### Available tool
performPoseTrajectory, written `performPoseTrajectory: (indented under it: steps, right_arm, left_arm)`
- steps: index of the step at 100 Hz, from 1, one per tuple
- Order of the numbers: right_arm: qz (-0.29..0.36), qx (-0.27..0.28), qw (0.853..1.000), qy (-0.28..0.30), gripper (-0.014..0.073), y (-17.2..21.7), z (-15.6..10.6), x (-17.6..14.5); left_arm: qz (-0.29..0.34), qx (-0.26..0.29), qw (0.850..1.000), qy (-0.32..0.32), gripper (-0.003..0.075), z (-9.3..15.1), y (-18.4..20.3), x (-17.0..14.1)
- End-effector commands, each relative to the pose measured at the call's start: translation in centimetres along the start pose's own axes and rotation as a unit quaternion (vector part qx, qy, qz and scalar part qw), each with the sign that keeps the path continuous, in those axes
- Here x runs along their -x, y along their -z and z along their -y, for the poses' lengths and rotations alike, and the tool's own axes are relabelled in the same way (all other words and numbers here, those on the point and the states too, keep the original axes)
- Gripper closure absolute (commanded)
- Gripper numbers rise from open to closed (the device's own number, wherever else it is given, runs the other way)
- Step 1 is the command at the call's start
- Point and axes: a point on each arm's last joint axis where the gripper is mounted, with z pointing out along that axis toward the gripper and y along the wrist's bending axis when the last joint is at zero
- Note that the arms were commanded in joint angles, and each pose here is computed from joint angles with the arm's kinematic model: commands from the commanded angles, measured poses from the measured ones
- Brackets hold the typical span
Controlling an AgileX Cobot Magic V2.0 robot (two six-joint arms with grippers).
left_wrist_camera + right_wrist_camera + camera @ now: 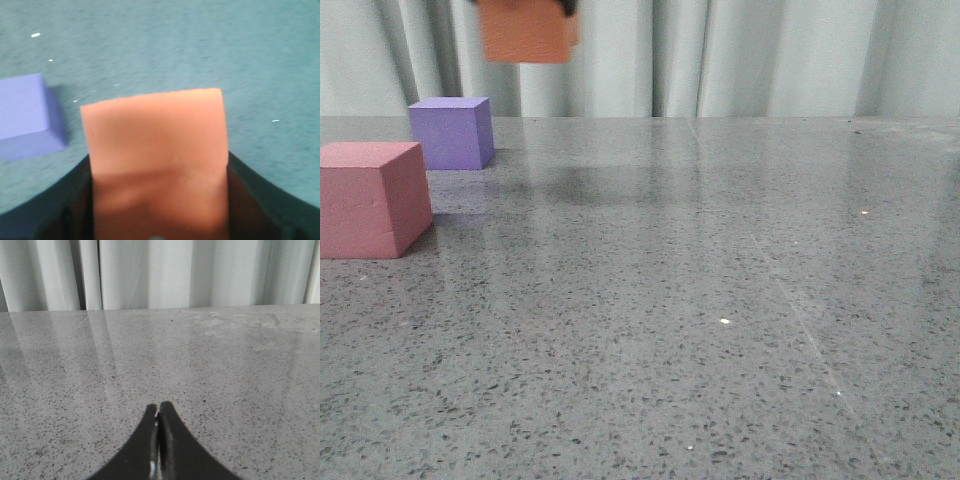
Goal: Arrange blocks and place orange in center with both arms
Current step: 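Close the left gripper on the orange cube and lift it, then carry the orange cube between the pink and purple cubes, lower it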
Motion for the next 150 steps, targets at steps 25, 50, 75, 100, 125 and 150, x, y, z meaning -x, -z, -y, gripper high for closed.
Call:
performPoseTrajectory:
  steps: [25, 50, 75, 100, 125, 150]
  right_arm:
    - [0.061, 0.004, 0.998, 0.002, 0.0715, 0.3, -0.1, 1.4]
    - [0.061, 0.004, 0.998, 0.002, 0.0715, 0.3, -0.1, 1.4]
    - [0.061, 0.004, 0.998, 0.002, 0.0715, 0.3, -0.1, 1.4]
    - [0.061, 0.004, 0.998, 0.002, 0.0715, 0.3, -0.1, 1.4]
    - [0.061, 0.004, 0.998, 0.002, 0.0715, 0.3, -0.1, 1.4]
    - [0.061, 0.004, 0.998, 0.002, 0.0715, 0.3, -0.1, 1.4]
  left_arm:
    - [0.038, 0.031, 0.998, 0.03, 0.0543, -5.4, 1.0, -0.3]
    - [0.026, 0.039, 0.998, 0.031, 0.0543, -6.7, -0.5, -1.8]
    - [0.025, 0.043, 0.998, 0.03, 0.0543, -7.9, -1.4, -2.6]
    - [0.023, 0.037, 0.999, 0.015, 0.0543, -7.8, -2.0, -2.9]
    - [0.008, 0.036, 0.999, 0.015, 0.0543, -7.6, -3.5, -3.4]
    - [0.004, 0.035, 0.999, 0.014, 0.0543, -7.6, -4.1, -3.6]
